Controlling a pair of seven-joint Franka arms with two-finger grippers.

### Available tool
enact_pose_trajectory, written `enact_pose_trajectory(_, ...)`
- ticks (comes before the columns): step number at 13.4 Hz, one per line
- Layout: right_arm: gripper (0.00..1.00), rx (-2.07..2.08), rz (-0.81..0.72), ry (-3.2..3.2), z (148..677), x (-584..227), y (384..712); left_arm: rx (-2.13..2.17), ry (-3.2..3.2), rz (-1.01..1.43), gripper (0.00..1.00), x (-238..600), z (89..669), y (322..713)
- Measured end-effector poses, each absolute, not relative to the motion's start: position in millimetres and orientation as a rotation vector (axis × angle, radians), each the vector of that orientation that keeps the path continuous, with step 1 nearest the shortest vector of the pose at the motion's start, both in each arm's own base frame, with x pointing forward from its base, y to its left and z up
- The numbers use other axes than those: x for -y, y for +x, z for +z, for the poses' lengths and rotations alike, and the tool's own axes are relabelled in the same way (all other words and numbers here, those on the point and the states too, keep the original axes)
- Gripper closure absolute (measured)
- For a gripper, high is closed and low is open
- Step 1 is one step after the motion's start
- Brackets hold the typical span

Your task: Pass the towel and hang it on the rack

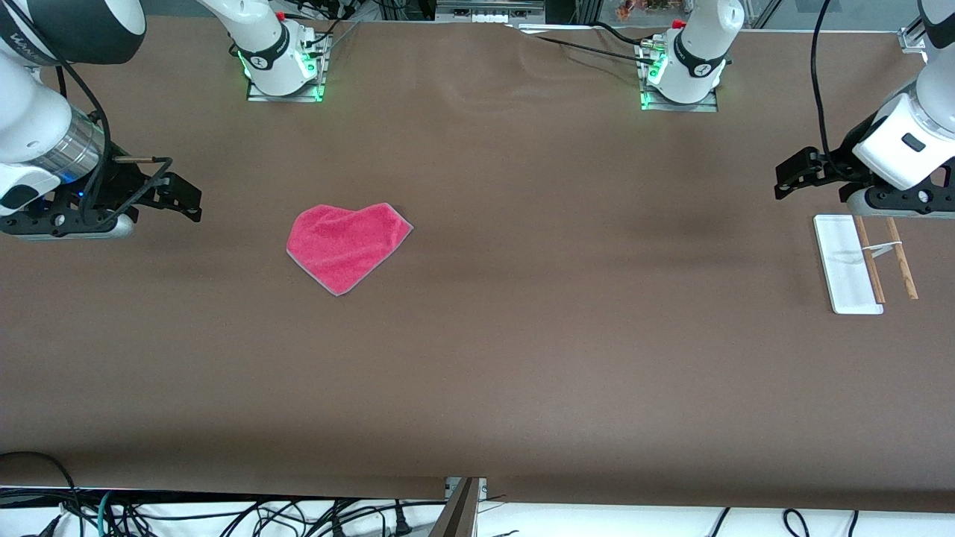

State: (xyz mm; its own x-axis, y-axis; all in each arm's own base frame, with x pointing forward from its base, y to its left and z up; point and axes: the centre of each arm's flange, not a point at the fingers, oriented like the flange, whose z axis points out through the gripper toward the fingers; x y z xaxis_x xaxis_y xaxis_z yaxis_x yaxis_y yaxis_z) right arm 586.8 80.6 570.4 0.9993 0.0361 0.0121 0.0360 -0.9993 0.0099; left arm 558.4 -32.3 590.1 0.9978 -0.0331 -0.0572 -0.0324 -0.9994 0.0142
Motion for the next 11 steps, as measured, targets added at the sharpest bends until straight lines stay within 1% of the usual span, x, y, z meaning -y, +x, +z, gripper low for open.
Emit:
enact_pose_trajectory(5, 0.0, -0.059, 0.05, 3.133, 574.0, -81.6, 587.5, 0.099, 3.124, -0.049, 0.0, 0.1, 589.7, 563.2)
enact_pose_trajectory(11, 0.0, -0.06, 0.057, 3.134, 574.6, -81.9, 587.8, 0.129, 3.124, -0.011, 0.0, 10.8, 591.7, 565.9)
